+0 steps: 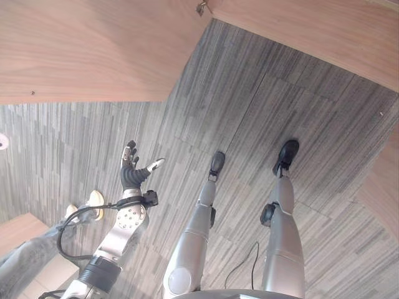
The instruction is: Put the empty folder in the office cabinet
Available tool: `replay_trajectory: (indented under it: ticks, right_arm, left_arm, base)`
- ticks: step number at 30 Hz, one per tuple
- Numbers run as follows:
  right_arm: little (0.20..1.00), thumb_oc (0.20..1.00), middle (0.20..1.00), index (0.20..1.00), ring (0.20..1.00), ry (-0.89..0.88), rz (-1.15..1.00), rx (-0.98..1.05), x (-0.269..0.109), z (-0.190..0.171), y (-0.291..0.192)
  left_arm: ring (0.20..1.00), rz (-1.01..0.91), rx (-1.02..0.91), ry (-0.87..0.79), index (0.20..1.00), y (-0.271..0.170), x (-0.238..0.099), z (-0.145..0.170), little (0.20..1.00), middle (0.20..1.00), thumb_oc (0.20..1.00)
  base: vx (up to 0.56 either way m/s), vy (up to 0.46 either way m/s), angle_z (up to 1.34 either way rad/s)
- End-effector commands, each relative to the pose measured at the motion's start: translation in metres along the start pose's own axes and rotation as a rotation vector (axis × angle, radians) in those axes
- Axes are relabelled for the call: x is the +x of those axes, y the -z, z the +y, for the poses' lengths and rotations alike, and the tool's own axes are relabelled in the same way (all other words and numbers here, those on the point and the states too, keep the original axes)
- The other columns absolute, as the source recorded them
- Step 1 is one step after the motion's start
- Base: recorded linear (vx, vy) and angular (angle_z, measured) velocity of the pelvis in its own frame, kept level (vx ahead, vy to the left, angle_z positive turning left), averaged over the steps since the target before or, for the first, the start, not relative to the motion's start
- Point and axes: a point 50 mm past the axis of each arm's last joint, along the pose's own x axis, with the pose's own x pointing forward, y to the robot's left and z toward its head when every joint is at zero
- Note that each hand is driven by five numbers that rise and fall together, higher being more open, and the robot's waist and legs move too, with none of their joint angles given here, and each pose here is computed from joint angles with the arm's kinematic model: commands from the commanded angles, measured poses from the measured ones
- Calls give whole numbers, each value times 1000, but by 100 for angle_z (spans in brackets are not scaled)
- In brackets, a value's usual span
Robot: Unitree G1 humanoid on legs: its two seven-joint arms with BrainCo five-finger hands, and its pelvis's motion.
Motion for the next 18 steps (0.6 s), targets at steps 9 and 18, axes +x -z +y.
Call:
replay_trajectory:
  ticks: [9, 18]
  right_arm:
    - [200, 200, 200, 200, 200, 30, -61, -109, -1, 0, 2]
    - [200, 200, 200, 200, 200, -65, -65, -108, -9, 14, 7]
  left_arm:
    - [1000, -84, -23, -18, 1000, -21, -1, 10, 1000, 1000, 1000]
    - [1000, -97, -28, -46, 1000, -24, -1, 18, 1000, 1000, 1000]
  base:
    - [0, 0, 0]
    - [0, 0, 0]
